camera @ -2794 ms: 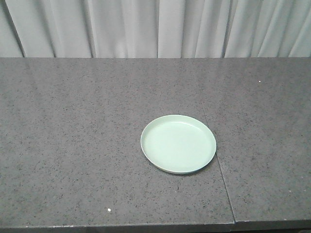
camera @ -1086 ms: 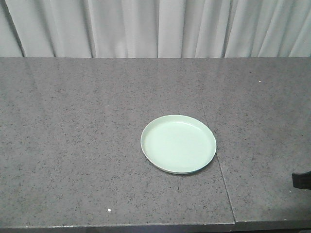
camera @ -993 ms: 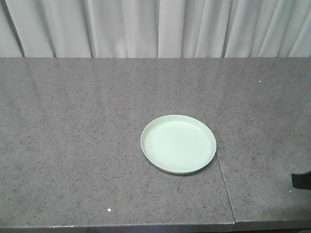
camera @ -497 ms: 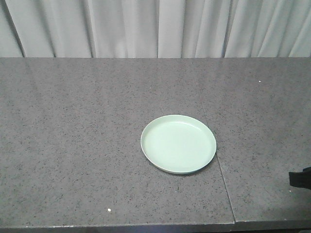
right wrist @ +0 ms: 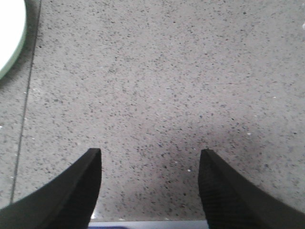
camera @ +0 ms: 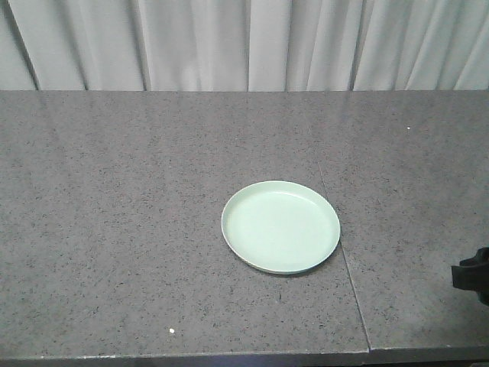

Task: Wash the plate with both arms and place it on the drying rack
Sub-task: 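Move the right gripper down to the rim of the pale green plate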

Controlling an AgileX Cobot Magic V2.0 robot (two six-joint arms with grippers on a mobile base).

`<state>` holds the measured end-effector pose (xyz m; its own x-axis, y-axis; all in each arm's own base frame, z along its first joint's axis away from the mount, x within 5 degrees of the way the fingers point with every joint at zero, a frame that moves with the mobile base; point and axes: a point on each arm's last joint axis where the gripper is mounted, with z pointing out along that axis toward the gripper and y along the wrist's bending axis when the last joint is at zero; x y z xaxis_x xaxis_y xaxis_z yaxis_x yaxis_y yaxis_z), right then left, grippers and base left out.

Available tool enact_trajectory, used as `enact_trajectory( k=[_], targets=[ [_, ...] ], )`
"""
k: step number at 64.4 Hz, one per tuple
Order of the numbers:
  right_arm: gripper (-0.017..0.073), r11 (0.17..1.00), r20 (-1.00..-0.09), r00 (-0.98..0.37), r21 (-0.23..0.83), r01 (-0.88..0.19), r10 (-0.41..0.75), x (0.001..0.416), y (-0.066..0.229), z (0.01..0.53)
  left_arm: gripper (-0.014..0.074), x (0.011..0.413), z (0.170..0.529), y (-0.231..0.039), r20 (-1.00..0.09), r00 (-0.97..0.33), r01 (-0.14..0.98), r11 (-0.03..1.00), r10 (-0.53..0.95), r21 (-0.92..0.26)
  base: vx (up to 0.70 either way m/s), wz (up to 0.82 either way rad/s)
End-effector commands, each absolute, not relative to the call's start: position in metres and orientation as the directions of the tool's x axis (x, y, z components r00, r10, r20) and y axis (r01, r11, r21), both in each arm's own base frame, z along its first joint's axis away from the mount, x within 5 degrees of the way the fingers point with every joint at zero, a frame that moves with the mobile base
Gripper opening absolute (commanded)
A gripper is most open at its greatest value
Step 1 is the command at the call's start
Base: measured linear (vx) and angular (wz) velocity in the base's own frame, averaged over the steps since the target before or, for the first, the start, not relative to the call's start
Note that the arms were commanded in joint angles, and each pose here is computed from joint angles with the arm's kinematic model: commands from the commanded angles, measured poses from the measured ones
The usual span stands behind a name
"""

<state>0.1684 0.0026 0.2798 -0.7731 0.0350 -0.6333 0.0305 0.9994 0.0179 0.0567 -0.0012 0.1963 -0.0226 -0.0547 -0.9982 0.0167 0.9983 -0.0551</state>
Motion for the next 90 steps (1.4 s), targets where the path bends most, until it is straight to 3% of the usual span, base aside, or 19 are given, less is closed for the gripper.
enact_trajectory(
  k=[1, 25, 42, 59, 75, 90],
  targets=[
    [0.043, 1.0, -0.733, -0.68, 0.03, -0.009, 0.015, 0.177, 0.005, 0.298, -0.0006, 0.056, 0.199, -0.001, -0.997, 0.049, 0.015, 0.998, -0.058, -0.058, 0.0, 0.0],
    [0.043, 0.938, -0.889, -0.398, -0.089, -0.335, -0.226, 0.19, 0.027, 0.319, -0.0006, 0.056, 0.199, -0.001, -0.997, 0.049, 0.015, 0.998, -0.058, -0.058, 0.0, 0.0],
    [0.043, 0.903, -0.889, -0.428, 0.043, -0.427, -0.16, 0.219, 0.04, 0.341, -0.0006, 0.056, 0.199, -0.001, -0.997, 0.049, 0.015, 0.998, -0.058, -0.058, 0.0, 0.0],
    [0.043, 0.903, -0.786, -0.594, 0.116, -0.413, -0.171, 0.265, 0.044, 0.35, -0.0006, 0.056, 0.199, -0.001, -0.997, 0.049, 0.015, 0.998, -0.058, -0.058, 0.0, 0.0],
    [0.043, 0.918, -0.691, -0.671, 0.028, -0.396, -0.268, 0.3, 0.089, 0.351, -0.0006, 0.056, 0.199, -0.001, -0.997, 0.049, 0.015, 0.998, -0.058, -0.058, 0.0, 0.0],
    [0.043, 0.96, -0.498, -0.829, -0.028, -0.28, -0.256, 0.333, 0.102, 0.339, -0.0006, 0.056, 0.199, -0.001, -0.997, 0.049, 0.015, 0.998, -0.058, -0.058, 0.0, 0.0]
  ],
)
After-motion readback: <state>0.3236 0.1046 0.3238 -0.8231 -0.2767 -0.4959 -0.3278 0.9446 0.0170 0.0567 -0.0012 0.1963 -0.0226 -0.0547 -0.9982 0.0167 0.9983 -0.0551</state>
